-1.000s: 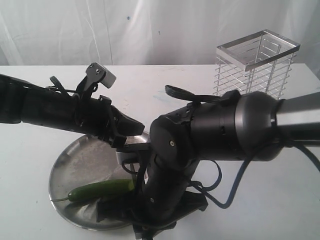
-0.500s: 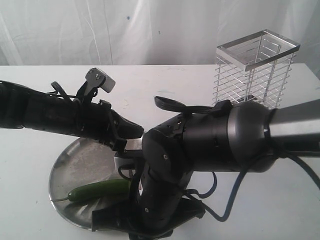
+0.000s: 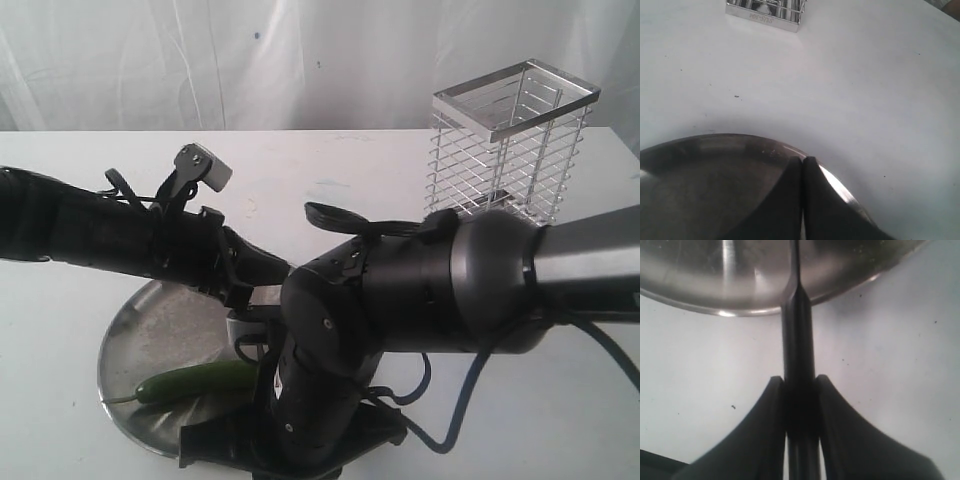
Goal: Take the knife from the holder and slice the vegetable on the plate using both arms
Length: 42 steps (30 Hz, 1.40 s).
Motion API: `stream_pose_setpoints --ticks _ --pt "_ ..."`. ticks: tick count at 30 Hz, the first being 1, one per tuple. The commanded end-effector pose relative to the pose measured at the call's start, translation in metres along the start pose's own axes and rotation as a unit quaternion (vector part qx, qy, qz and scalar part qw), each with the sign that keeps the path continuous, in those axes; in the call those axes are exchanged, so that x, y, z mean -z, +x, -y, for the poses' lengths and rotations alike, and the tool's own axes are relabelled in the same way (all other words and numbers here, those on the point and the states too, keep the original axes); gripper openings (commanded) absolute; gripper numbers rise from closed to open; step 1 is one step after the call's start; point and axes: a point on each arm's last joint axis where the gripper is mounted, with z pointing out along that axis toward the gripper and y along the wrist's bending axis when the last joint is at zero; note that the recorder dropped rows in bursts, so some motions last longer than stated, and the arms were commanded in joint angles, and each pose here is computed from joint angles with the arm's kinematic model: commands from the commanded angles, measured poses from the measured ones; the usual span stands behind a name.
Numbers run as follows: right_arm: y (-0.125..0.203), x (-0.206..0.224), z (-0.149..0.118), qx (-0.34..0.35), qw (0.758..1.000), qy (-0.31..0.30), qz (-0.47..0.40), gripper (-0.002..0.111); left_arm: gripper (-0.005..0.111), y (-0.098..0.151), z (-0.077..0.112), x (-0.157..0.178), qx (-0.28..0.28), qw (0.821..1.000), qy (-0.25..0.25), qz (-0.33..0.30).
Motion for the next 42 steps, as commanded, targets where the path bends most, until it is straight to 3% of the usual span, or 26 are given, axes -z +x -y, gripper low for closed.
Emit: stream_pose_setpoints --ticks 1,42 --pt "-0.004 0.007 -0.006 0.014 0.999 -0.019 0.033 0.000 0.000 0.013 -0.002 -0.006 -0.015 0.999 0.002 -0.030" --pt "-0.014 0.008 -0.016 0.023 0.992 -0.045 0.113 0.000 0.000 0.016 -0.005 -0.007 -0.014 0.999 -0.007 -0.040"
